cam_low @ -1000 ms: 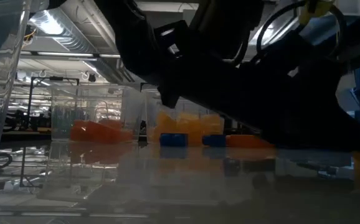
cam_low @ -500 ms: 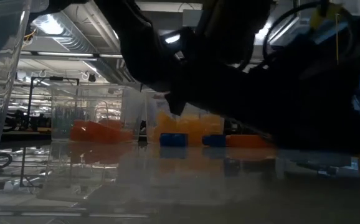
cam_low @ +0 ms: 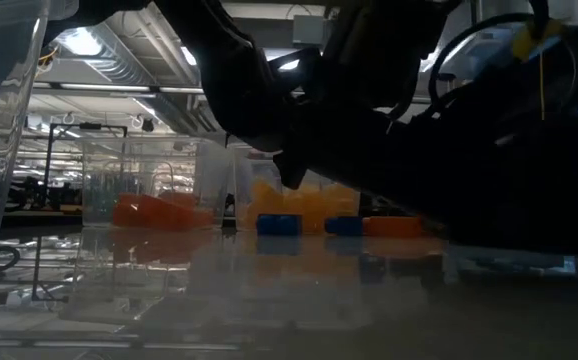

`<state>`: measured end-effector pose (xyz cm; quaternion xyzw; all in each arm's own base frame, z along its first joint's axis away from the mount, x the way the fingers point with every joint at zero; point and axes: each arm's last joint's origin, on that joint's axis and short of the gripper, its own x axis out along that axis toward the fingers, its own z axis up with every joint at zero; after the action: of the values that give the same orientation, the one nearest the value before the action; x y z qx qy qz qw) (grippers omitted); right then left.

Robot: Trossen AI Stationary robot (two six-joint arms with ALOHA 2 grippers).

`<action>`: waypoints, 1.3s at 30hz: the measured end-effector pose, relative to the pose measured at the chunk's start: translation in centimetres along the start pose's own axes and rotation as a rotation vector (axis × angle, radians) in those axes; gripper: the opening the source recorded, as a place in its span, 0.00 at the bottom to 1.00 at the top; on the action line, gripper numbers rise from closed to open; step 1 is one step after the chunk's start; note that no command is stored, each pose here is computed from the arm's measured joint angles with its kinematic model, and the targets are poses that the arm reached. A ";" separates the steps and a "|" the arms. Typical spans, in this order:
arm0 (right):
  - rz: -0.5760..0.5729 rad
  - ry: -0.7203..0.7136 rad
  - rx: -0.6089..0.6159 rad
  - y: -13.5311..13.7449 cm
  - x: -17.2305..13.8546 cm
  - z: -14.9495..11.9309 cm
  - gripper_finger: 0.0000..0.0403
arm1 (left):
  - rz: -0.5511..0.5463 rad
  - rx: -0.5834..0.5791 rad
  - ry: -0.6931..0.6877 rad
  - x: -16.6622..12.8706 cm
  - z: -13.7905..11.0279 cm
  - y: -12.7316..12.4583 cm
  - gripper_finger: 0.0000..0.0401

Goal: Sort blocks
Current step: Put the yellow game piece into the top right transparent bin

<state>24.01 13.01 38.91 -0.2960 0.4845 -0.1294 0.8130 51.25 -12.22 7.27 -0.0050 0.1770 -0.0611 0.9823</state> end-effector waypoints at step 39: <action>0.002 0.000 0.001 0.0 0.0 0.0 0.70 | -0.005 0.007 -0.035 0.2 -0.2 0.1 0.31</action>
<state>24.03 13.02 38.89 -0.2953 0.4848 -0.1286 0.8132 51.41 -12.16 6.99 -0.0031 0.1595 -0.0639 0.9851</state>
